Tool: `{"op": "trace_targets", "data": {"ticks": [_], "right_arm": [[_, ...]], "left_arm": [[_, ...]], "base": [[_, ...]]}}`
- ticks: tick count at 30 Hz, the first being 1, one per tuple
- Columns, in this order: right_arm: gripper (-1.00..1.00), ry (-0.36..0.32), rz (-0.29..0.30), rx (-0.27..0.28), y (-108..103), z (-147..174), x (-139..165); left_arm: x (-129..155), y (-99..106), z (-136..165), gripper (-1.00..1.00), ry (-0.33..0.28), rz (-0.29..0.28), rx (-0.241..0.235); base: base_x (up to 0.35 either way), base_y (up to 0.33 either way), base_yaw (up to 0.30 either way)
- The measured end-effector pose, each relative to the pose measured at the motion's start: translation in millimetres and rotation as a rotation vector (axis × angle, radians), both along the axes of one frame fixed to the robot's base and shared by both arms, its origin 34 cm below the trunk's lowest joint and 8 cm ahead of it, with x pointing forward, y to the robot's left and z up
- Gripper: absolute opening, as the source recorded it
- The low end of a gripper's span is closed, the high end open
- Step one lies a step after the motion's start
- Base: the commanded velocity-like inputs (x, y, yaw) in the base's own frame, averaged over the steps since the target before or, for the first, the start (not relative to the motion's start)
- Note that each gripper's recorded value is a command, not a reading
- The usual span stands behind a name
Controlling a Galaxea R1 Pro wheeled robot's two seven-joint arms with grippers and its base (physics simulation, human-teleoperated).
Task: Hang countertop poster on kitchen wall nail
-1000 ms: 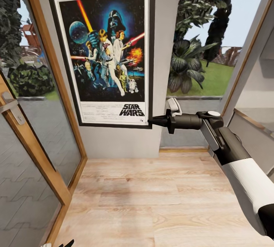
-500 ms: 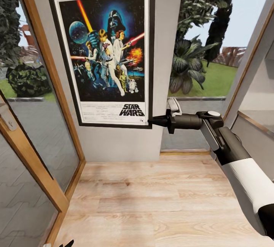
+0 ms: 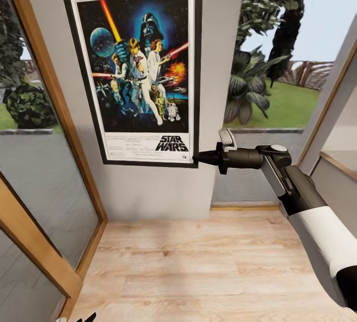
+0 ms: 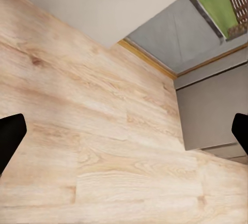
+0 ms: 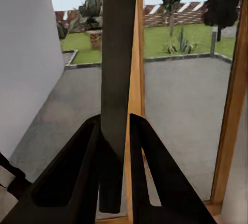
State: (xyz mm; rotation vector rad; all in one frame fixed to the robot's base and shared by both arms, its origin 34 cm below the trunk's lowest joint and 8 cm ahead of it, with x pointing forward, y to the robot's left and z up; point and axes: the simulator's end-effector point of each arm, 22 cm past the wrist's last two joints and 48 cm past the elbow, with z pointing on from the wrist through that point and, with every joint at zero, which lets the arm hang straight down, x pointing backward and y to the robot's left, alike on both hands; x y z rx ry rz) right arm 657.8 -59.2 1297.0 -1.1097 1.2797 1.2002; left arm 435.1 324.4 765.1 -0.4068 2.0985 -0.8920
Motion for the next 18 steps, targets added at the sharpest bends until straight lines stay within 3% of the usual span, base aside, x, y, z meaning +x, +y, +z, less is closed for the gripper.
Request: {"op": "trace_targets", "data": {"ticks": [18], "right_arm": [[-1.00,0.000,0.000,0.001,-0.2,0.4,0.1]], "left_arm": [[0.0,0.1,0.0,1.00,0.000,0.000,0.000]], "base": [[0.336,0.000,0.000]]}}
